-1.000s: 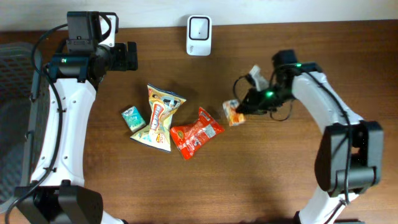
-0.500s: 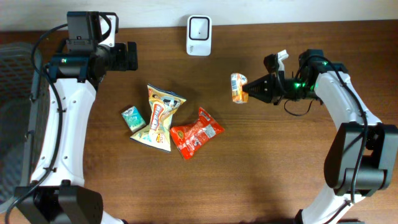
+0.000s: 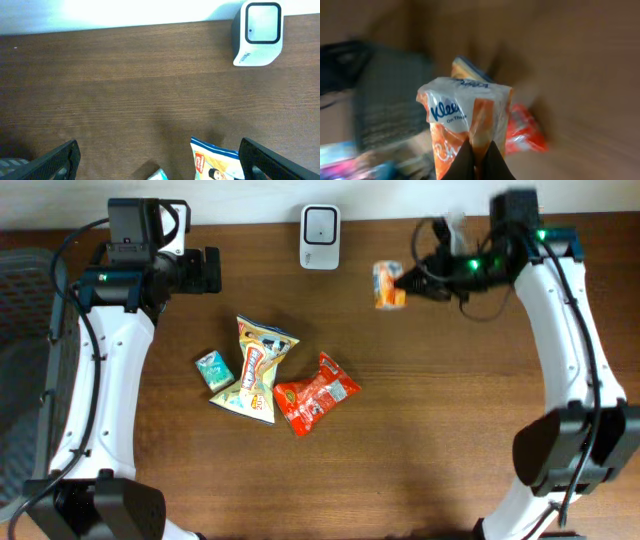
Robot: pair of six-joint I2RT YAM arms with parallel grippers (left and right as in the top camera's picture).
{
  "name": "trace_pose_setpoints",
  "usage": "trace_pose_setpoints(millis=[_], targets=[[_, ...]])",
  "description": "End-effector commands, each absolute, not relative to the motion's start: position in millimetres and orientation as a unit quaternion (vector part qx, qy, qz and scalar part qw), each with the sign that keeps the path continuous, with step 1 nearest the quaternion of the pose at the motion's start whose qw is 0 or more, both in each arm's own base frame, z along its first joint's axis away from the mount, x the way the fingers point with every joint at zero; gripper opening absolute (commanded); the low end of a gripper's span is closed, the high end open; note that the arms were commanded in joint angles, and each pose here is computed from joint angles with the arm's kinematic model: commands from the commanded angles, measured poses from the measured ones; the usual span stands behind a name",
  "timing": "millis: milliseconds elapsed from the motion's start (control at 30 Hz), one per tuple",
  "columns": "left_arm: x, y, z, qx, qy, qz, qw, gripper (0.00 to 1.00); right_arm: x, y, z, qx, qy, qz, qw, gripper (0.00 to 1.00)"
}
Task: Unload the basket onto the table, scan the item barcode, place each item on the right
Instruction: 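Lift the orange pack and hold it up to the white scanner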
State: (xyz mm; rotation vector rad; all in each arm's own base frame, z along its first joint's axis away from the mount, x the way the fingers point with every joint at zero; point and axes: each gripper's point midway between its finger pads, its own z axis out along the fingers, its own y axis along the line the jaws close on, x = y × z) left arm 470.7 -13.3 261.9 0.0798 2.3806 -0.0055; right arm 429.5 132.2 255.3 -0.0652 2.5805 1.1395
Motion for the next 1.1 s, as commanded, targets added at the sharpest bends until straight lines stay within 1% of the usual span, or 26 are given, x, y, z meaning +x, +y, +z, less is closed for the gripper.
trace_pose_setpoints(millis=[0, 67, 100, 200, 300, 433, 600, 667, 800, 900, 1067], targets=[[472.0, -9.0, 260.7, 0.034, 0.928, 0.005, 0.37, 0.99, 459.9, 90.1, 297.0, 0.012, 0.945, 0.126, 0.301, 0.04], [472.0, -9.0, 260.5, 0.034, 0.928, 0.005, 0.37, 0.99, 470.1, 88.3, 318.6, 0.01, 0.933, 0.035, 0.358, 0.04], [472.0, -9.2, 260.5, 0.034, 0.928, 0.005, 0.37, 0.99, 475.0, 94.8, 326.2, -0.009, 0.924, -0.004, 0.383, 0.04], [472.0, -9.2, 260.7, 0.034, 0.928, 0.005, 0.37, 0.99, 492.9, 116.1, 327.7, -0.049, 0.904, -0.074, 0.419, 0.04], [472.0, -9.2, 260.5, 0.034, 0.928, 0.005, 0.37, 0.99, 525.6, 140.8, 319.0, -0.086, 0.875, -0.14, 0.455, 0.04], [472.0, -9.2, 260.5, 0.034, 0.928, 0.005, 0.37, 0.99, 571.6, 177.1, 289.5, -0.169, 0.837, -0.197, 0.482, 0.04], [472.0, -9.2, 260.5, 0.034, 0.928, 0.005, 0.37, 0.99, 622.9, 214.5, 228.0, -0.297, 0.777, -0.271, 0.485, 0.04], [472.0, -9.2, 260.5, 0.034, 0.928, 0.005, 0.37, 0.99, 635.1, 225.1, 207.5, -0.337, 0.752, -0.297, 0.482, 0.04], [472.0, -9.2, 260.5, 0.034, 0.928, 0.005, 0.37, 0.99, 646.1, 242.0, 179.8, -0.349, 0.738, -0.302, 0.493, 0.04], [472.0, -9.2, 260.5, 0.034, 0.928, 0.005, 0.37, 0.99, 647.6, 248.9, 158.2, -0.384, 0.727, -0.313, 0.476, 0.04], [472.0, -9.3, 260.5, 0.034, 0.928, 0.005, 0.37, 0.99, 647.6, 249.8, 155.2, -0.387, 0.726, -0.314, 0.474, 0.04]])
